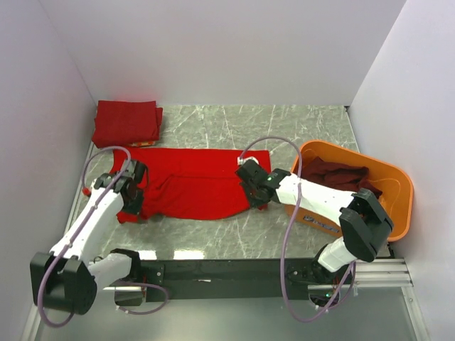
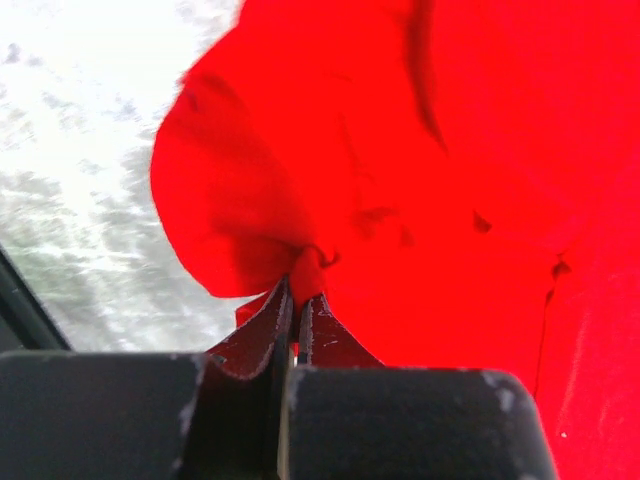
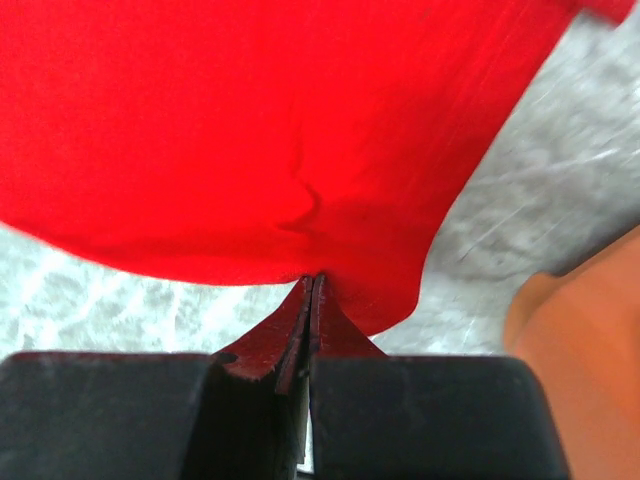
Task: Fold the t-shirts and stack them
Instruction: Fold the tshirt
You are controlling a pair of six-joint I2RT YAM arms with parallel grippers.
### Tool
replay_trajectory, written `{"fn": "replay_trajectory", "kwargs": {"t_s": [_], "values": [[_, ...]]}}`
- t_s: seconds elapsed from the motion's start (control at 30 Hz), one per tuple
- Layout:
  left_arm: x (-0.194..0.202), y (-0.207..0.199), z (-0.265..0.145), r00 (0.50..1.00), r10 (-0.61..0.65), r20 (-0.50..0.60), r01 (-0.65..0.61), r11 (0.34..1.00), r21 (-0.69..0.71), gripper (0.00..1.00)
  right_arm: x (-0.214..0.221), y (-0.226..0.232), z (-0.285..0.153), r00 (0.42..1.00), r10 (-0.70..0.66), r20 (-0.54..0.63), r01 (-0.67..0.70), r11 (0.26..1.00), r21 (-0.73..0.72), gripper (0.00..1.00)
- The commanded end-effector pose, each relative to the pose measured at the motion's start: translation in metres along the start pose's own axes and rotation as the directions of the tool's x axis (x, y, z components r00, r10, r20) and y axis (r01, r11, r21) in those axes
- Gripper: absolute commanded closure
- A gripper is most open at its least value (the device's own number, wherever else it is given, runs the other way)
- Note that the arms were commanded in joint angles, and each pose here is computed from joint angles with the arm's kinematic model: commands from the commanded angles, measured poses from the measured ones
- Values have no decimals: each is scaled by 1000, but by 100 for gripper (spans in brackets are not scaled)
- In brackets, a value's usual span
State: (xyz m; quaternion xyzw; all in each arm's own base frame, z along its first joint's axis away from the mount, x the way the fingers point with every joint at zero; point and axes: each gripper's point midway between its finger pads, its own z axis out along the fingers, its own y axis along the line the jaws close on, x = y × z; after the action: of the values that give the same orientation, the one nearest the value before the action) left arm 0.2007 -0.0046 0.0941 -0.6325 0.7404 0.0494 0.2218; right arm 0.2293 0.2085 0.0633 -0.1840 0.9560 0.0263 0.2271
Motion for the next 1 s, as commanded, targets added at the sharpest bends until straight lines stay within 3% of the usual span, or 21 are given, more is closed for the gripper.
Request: {"fn": "replay_trajectory", "kwargs": {"t_s": [0.0,0.27,0.43,0.77,0.8,0.87,0.9,0.93,0.97], "values": [[-13,-28,-8,999,13,52,-16,998,53,99,-34,-12,-5,997,27,75,-30,999,35,100],[-24,-76,-12,994,44,97,-52,995,82,99,-72,-21,4,991,85,104,-85,996,0,100],[-31,-103,-3,986,80,144,-84,996,23,99,-95,-30,13,986,129,108,-130,991,6,100],[-30,-166,38,967,190,170,-183,982,-52,89,-121,-52,44,980,184,75,-187,982,33,100],[-30,-171,42,965,194,177,-188,981,-53,87,-126,-56,52,979,190,73,-192,981,33,100],[-29,-186,53,960,223,169,-217,975,-52,72,-138,-63,63,976,204,79,-209,976,60,100],[-29,-192,55,957,236,171,-231,972,-45,58,-142,-66,66,975,205,87,-211,975,75,100],[-30,-201,57,949,261,177,-259,965,-38,34,-145,-70,69,974,210,91,-218,972,91,100],[-32,-203,56,946,266,185,-261,964,-48,24,-151,-71,70,973,209,97,-219,970,103,89]]}}
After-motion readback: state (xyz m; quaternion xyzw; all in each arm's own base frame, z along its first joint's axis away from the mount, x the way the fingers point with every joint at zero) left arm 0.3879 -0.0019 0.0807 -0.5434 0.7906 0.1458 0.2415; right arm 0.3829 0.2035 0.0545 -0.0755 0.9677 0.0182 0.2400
